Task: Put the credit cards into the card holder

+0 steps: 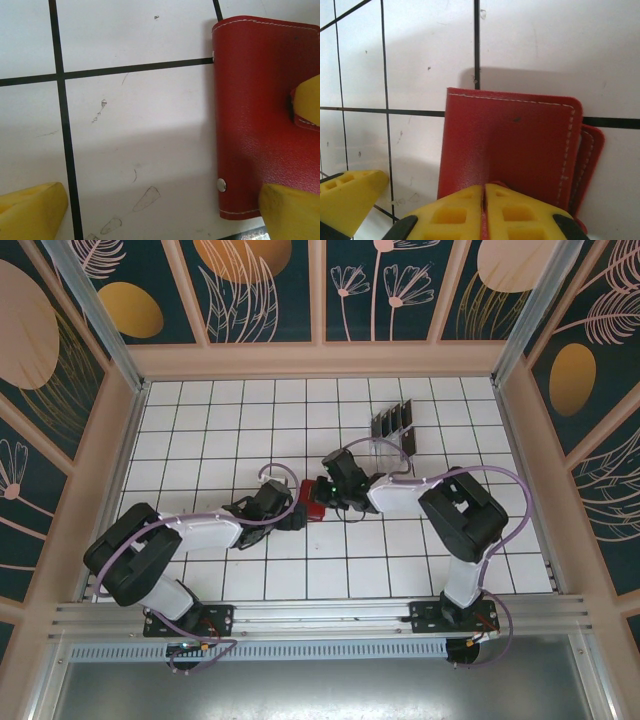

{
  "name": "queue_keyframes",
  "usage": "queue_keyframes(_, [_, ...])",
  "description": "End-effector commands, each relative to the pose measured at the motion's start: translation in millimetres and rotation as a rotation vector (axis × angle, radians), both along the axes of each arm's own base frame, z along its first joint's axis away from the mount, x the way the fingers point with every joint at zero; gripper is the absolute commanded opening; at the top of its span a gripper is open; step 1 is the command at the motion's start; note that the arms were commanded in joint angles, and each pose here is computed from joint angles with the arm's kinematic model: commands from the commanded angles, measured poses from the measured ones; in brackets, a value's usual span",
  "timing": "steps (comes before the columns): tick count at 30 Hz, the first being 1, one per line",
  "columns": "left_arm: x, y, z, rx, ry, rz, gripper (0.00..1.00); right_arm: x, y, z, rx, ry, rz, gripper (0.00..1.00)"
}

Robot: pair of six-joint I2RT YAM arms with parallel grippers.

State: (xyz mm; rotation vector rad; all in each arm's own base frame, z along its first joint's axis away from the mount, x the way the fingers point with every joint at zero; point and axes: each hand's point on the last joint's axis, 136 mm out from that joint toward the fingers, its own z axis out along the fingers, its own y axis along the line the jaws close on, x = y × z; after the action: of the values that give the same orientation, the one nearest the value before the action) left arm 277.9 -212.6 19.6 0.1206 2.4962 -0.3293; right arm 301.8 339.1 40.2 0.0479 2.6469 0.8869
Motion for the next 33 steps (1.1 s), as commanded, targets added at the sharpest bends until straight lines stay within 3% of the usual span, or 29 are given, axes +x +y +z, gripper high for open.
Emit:
queue_keyframes(1, [-18,11,-14,0.012,0.092,0.029,0.98,9,12,24,-0.028,-0.055,0.054,0.24])
queue_keyframes(6, [2,14,31,-0.023,-0.023,0.114,0.99,34,26,121,0.115,-0.233,0.058,0.47])
queue_keyframes(11, [29,33,102,-0.021,-0.226,0.232,0.98,43,-16,192,0.179,-0.381,-0.015,0.65])
queue_keyframes(16, [63,70,185,-0.042,-0.436,0.342,0.99,55,-111,228,0.105,-0.519,-0.229,0.84])
queue_keyframes(18, [79,98,216,-0.066,-0.511,0.412,0.98,61,-163,230,0.030,-0.564,-0.366,0.99])
queue_keyframes(23, [88,160,269,0.065,-0.793,0.531,0.99,65,-284,221,-0.176,-0.658,-0.703,0.99])
queue_keyframes(27, [82,212,260,0.102,-0.857,0.631,0.99,60,-348,195,-0.316,-0.671,-0.828,0.99])
queue_keyframes(33, [70,245,200,0.159,-0.841,0.672,0.98,53,-383,156,-0.439,-0.722,-0.893,0.99])
